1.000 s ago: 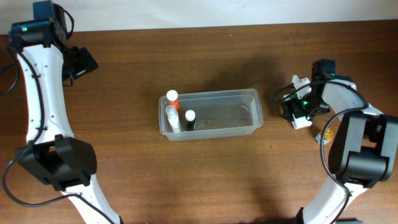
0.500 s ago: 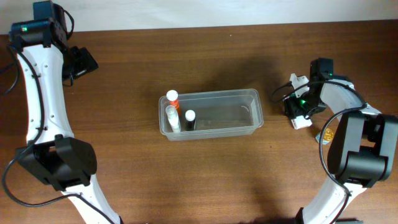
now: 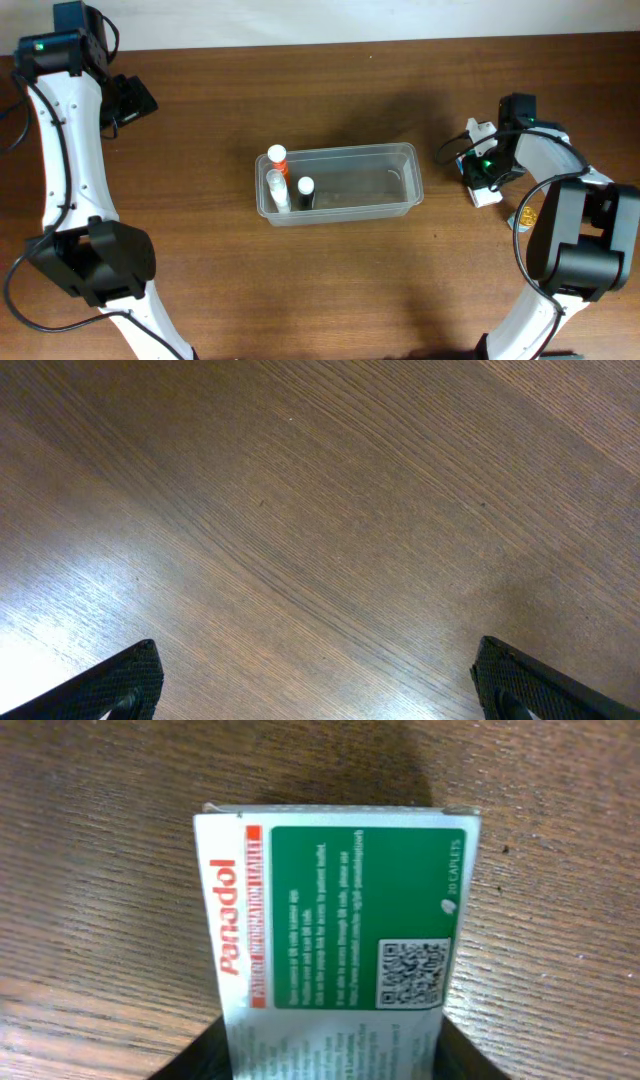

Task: Pack container
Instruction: 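Lift the Panadol box and carry it over the container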

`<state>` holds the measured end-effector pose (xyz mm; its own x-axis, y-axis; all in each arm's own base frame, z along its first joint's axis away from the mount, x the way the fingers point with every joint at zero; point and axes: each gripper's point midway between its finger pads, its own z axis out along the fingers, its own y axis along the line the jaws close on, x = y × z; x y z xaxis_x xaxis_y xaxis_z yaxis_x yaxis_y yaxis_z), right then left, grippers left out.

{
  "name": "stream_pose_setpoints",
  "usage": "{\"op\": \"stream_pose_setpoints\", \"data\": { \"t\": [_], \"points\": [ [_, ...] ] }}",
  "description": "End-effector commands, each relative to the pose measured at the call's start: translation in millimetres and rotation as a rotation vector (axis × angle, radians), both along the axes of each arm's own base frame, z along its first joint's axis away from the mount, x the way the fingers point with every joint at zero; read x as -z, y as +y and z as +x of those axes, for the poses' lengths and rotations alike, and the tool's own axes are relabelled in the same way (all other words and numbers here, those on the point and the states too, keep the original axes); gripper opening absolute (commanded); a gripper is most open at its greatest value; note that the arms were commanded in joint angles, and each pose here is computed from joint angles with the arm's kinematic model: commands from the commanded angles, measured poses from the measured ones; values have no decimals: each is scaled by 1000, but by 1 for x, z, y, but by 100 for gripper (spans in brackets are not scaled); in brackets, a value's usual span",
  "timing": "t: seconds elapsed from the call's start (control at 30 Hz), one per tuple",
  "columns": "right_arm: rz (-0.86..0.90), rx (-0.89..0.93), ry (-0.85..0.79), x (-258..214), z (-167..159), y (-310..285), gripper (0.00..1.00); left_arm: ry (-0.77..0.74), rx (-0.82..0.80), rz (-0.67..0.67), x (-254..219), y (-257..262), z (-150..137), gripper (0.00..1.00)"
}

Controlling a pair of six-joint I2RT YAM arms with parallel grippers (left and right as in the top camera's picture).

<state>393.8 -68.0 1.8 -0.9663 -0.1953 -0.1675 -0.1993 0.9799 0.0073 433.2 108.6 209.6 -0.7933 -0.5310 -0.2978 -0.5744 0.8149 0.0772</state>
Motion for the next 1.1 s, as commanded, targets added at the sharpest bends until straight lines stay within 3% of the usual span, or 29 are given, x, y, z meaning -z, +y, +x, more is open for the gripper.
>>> {"op": "stream_pose_setpoints", "data": {
  "t": [0.0,0.17,0.4,0.63,0.8,0.87,1.07],
  "points": [
    [19,96,-20,-9,10,1,34,-7,0,13,-3,3,1,99],
    [16,116,-98,-57,34,3,35,-7,0,13,-3,3,1,99],
    [7,14,-217,-172,65,37,35,-7,0,13,-3,3,1,99],
    [-5,-274,-286,-263,45,116,34,-7,0,13,-3,3,1,100],
    [95,-576,-224,-268,2,186,34,-7,0,13,-3,3,1,99],
    [120,-760,-173,-256,-20,215,34,-7,0,13,-3,3,1,99],
    [113,-1039,-30,-204,-54,245,34,-7,0,13,-3,3,1,99]
  ]
}}
